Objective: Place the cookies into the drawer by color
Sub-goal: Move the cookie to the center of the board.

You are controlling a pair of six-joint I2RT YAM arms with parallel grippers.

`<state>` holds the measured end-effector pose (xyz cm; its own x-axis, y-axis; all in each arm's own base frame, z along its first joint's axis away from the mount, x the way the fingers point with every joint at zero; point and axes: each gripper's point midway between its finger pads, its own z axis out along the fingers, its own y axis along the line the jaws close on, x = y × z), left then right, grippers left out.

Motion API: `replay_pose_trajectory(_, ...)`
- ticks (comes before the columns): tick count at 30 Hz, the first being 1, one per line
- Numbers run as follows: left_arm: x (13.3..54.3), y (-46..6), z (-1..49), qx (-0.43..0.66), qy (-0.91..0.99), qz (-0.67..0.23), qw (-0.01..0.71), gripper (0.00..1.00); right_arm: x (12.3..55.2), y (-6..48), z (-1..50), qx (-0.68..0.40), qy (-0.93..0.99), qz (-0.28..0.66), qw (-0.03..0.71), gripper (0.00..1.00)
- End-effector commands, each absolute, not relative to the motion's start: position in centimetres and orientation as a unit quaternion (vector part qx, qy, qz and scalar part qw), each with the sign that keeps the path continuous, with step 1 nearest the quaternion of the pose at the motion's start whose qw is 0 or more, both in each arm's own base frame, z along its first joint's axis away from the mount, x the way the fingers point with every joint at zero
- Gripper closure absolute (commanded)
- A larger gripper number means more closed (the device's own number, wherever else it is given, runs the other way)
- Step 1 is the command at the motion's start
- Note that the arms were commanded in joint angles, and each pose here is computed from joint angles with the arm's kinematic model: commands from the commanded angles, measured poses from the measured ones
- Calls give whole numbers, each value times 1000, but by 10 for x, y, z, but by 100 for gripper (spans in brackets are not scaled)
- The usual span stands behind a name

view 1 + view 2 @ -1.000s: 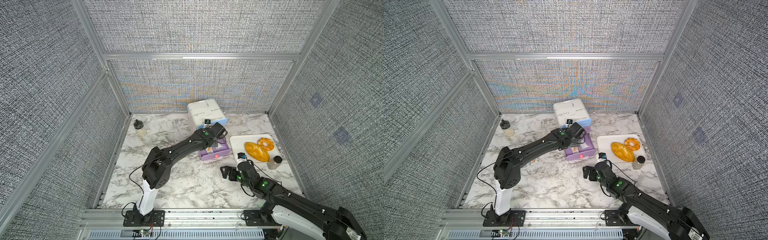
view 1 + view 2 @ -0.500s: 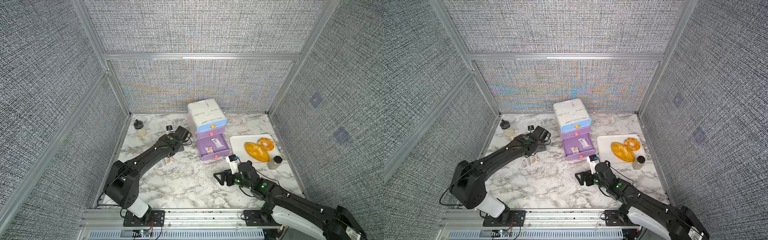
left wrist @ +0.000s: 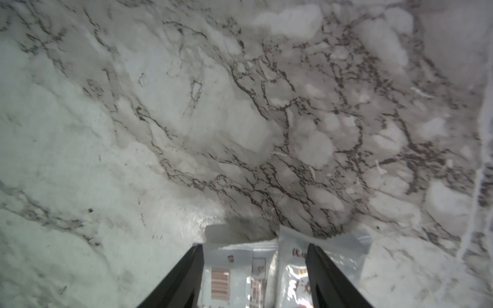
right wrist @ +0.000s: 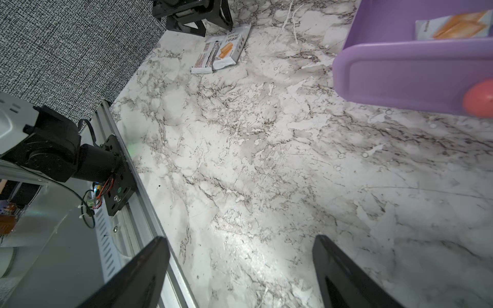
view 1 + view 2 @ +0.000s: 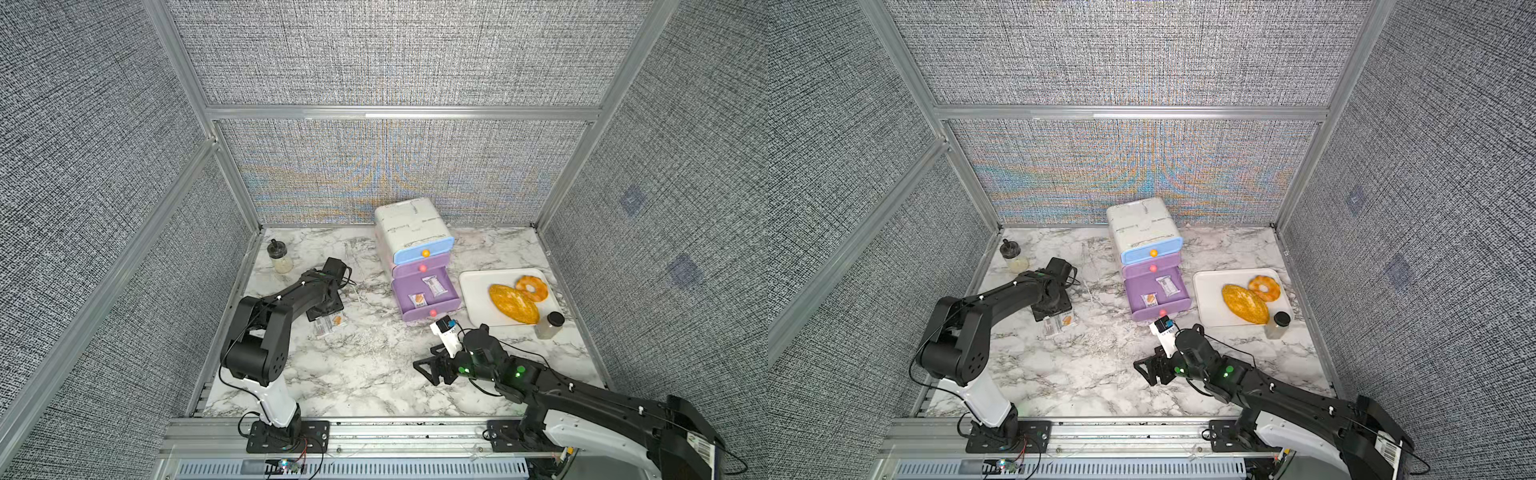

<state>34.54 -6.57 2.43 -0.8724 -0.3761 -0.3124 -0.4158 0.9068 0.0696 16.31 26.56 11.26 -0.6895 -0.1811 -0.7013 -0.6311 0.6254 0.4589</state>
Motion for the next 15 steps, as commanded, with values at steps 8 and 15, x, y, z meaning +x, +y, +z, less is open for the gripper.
replay_pose_trajectory(8,325,-90,3,-190,975,-6,117,36,175,273,106,-240,859,322,318,12)
replay_pose_trajectory(15,286,-112,5,-182,975,-33,121,37,185,283,106,-241,863,306,321,13)
